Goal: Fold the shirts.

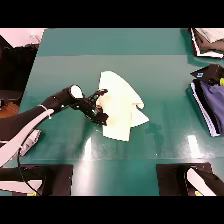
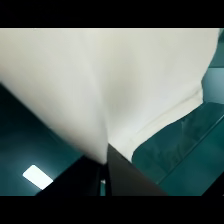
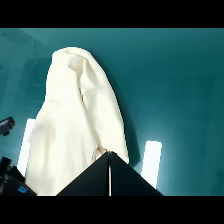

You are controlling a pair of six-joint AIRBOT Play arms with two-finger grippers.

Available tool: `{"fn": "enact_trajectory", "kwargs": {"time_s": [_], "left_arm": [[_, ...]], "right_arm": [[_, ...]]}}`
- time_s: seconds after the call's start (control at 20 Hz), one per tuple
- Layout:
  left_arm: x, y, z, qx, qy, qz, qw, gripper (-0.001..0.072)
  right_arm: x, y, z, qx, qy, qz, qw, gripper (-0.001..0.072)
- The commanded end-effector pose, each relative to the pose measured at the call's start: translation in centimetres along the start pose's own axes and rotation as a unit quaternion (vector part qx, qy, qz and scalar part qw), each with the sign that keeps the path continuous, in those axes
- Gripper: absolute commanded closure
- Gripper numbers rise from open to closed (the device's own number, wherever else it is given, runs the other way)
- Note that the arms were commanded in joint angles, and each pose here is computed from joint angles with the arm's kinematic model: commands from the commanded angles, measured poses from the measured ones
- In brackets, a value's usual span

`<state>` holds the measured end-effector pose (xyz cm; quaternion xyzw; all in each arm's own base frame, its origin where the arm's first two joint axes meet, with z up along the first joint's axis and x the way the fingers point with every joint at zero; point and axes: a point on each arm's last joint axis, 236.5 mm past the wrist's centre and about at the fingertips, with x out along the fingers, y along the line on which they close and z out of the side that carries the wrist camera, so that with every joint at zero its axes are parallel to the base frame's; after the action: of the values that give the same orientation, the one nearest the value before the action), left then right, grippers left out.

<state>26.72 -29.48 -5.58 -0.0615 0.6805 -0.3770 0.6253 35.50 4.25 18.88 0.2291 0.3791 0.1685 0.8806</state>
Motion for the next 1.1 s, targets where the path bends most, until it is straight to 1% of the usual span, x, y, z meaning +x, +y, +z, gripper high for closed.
{"fn": "enact_trajectory", "kwargs": {"time_s": [0.0,0.1,0.2,0.25,0.3,0.35,0.4,0.65,0.8,1.05], "left_arm": [[-5.5,0.3,-0.2,0.02,-0.009,0.016,1.0,0.0684],[-12.3,-0.6,1.5,0.045,-0.089,0.04,0.994,0.0683],[-18.6,-1.6,2.3,0.066,-0.166,0.067,0.982,0.0683],[-21.1,-1.9,2.3,0.075,-0.197,0.082,0.974,0.0683],[-23.1,-2.3,2.2,0.084,-0.222,0.098,0.967,0.0683],[-24.4,-2.4,2.0,0.09,-0.236,0.112,0.961,0.0683],[-25.0,-2.5,1.7,0.095,-0.242,0.123,0.958,0.0683],[-24.5,-2.1,0.2,0.093,-0.211,0.129,0.964,0.0682],[-24.5,-2.1,0.2,0.093,-0.211,0.129,0.964,0.0682],[-24.5,-2.1,0.2,0.093,-0.211,0.129,0.964,0.0682]], "right_arm": [[0.8,-0.4,-0.9,0.01,0.027,0.005,1.0,0.0688],[2.4,-0.9,-2.2,0.021,0.067,0.015,0.997,0.0687],[5.1,-0.6,-3.6,0.023,0.108,0.03,0.993,0.0683],[6.6,-0.1,-4.5,0.013,0.132,0.04,0.99,0.0643],[8.6,0.6,-5.8,-0.002,0.158,0.052,0.986,0.0427],[10.5,1.1,-6.9,-0.01,0.18,0.061,0.982,0.0235],[12.8,1.6,-8.0,-0.013,0.197,0.065,0.978,0.0196],[22.0,-0.8,-9.9,0.0,0.191,0.031,0.981,0.0196],[24.5,-2.5,-11.7,-0.014,0.227,0.032,0.973,0.0196],[26.3,-2.7,-13.4,-0.008,0.292,0.055,0.955,0.0205]]}}
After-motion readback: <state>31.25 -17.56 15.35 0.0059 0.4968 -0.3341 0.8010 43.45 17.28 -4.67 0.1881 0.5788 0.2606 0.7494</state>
